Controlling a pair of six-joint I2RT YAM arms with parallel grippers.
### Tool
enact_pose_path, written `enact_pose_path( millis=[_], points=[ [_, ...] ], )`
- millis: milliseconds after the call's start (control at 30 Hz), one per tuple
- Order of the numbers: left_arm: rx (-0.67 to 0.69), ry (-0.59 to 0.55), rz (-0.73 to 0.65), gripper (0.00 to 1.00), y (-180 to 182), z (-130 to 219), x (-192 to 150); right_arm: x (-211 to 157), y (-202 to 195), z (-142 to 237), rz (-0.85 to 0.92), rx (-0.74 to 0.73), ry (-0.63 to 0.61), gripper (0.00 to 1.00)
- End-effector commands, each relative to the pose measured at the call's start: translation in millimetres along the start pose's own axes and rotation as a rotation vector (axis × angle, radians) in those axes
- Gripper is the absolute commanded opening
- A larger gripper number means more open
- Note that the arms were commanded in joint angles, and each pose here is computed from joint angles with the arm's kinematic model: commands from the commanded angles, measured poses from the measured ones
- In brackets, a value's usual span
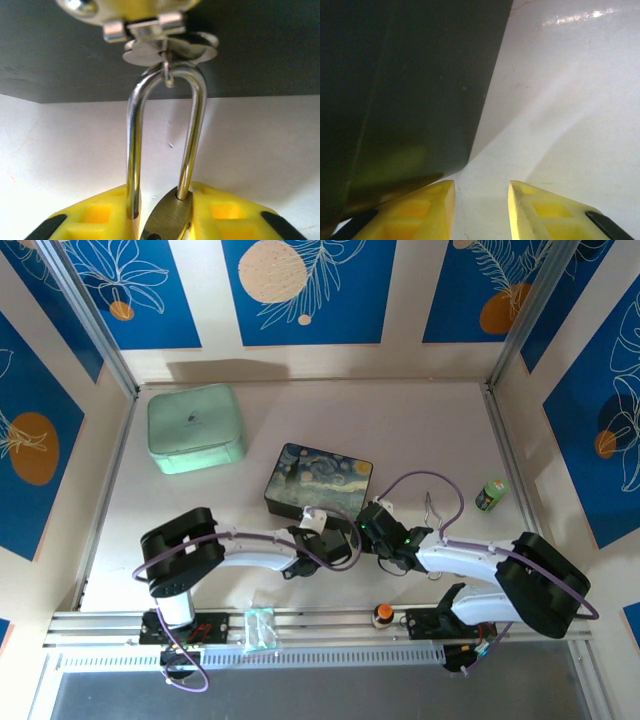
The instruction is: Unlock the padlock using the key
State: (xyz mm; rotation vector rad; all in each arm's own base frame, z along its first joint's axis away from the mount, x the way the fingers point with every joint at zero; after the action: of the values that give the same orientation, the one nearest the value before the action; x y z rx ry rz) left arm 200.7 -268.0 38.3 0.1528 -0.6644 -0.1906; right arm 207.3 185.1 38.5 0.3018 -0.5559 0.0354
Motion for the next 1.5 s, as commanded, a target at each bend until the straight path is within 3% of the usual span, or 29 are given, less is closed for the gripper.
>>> enact_pose_path(
  millis=[0,400,500,600,800,933,1000,1067,1167,1333,1367,1433,1467],
  points=[
    [0.009,0.022,-0.027,0.23,4,4,-12,-4,-5,-3,-0.015,-0.020,-0.003,0.34],
    [0.154,0.002,-0.116,0.20,22,-1,-12,-6,-6,-3,-0.025,-0.022,-0.003,0.33],
    [0.139,-0.001,-0.110,0.20,19,0,-11,-7,-9,-3,-0.032,-0.028,-0.005,0.33],
    [0.108,0.000,-0.105,0.28,12,4,-13,-8,-9,-3,-0.034,-0.029,-0.003,0.33],
    [0.093,-0.003,-0.113,0.28,7,10,-14,-9,-12,-4,-0.042,-0.039,-0.002,0.33],
    [0.102,-0.001,-0.113,0.23,7,12,-14,-9,-12,-5,-0.046,-0.042,0.001,0.33],
    [0.108,0.001,-0.112,0.06,8,11,-14,-10,-12,-5,-0.046,-0.040,0.002,0.33],
    [0.109,-0.004,-0.115,0.02,8,11,-14,-10,-13,-5,-0.045,-0.041,0.003,0.33],
    [0.122,-0.010,-0.121,0.12,11,11,-11,-10,-12,-5,-0.048,-0.037,0.003,0.33],
    [0.147,-0.028,-0.140,0.11,20,14,-4,-10,-13,-3,-0.048,-0.041,-0.001,0.33],
    [0.128,-0.033,-0.140,0.16,17,15,-3,-10,-14,-3,-0.051,-0.042,-0.001,0.33],
    [0.083,-0.038,-0.131,0.34,11,19,-2,-10,-15,-4,-0.053,-0.043,0.001,0.33],
    [0.064,-0.039,-0.125,0.35,9,21,-2,-10,-15,-4,-0.053,-0.043,0.000,0.33]
  ],
)
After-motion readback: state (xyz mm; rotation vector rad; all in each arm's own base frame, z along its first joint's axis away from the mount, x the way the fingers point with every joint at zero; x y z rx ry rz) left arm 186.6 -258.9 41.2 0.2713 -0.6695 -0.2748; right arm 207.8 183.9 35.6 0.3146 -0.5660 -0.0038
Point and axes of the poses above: each hand's point on the last joint's axis, 136 mm out from that joint toward the fingers, its own z axis back along the fingers, its own y axis along the line the jaws close on, x = y × z, the point moved 2 cm from there along z, back along the fingers, and after that the axes turned 8 degrees about z, right-handed, at the moved point
